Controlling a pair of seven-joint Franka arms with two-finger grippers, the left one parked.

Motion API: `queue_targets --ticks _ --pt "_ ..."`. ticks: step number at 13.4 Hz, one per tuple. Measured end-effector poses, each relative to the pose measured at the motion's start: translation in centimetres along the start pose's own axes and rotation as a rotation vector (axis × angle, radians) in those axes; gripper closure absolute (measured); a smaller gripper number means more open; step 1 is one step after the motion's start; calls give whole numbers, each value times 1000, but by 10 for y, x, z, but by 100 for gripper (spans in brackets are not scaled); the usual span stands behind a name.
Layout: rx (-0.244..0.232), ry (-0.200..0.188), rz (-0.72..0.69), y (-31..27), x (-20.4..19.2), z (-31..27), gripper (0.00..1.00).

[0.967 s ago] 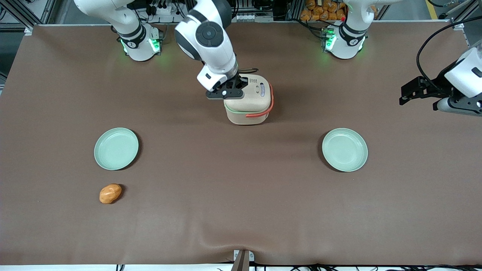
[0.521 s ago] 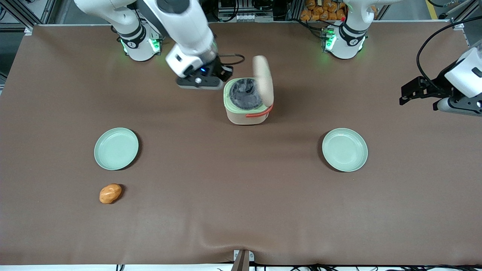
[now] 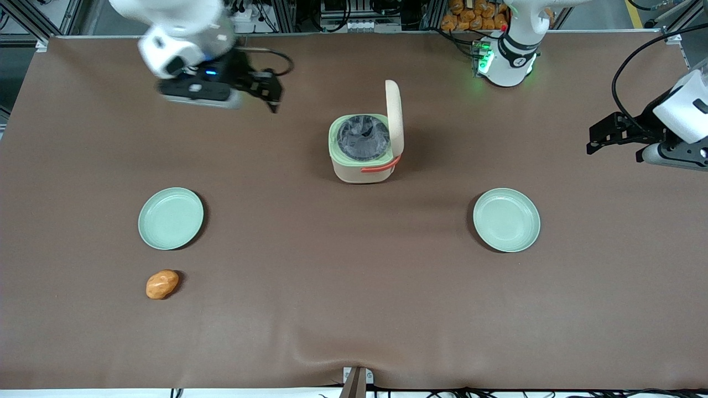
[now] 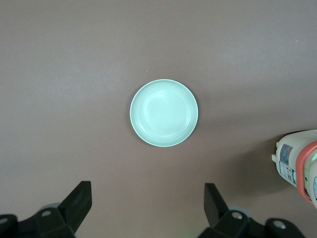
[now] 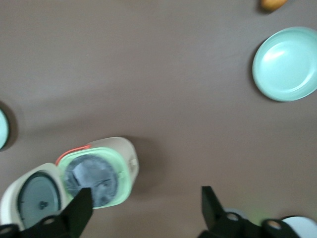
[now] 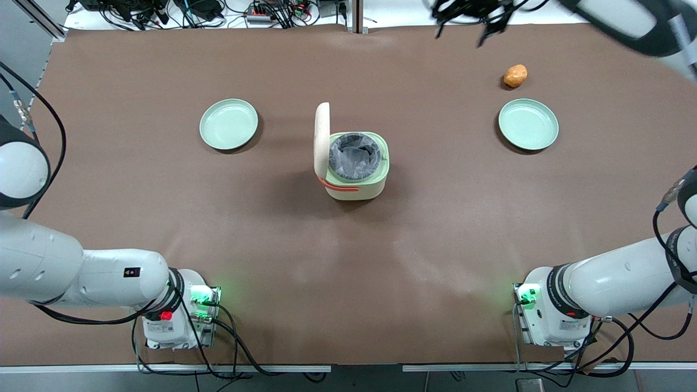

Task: Press rice cooker button with right arm

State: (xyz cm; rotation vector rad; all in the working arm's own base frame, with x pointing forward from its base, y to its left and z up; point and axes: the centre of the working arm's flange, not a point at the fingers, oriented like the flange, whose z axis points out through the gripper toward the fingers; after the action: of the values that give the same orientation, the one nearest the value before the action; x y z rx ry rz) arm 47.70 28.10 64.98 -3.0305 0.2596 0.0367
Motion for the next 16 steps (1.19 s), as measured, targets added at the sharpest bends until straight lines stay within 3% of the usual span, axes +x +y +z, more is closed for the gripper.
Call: queue_targets --ticks 8,16 --pt "-16 -20 -134 150 68 -39 0" --pt "-40 -32 -161 220 85 -44 0"
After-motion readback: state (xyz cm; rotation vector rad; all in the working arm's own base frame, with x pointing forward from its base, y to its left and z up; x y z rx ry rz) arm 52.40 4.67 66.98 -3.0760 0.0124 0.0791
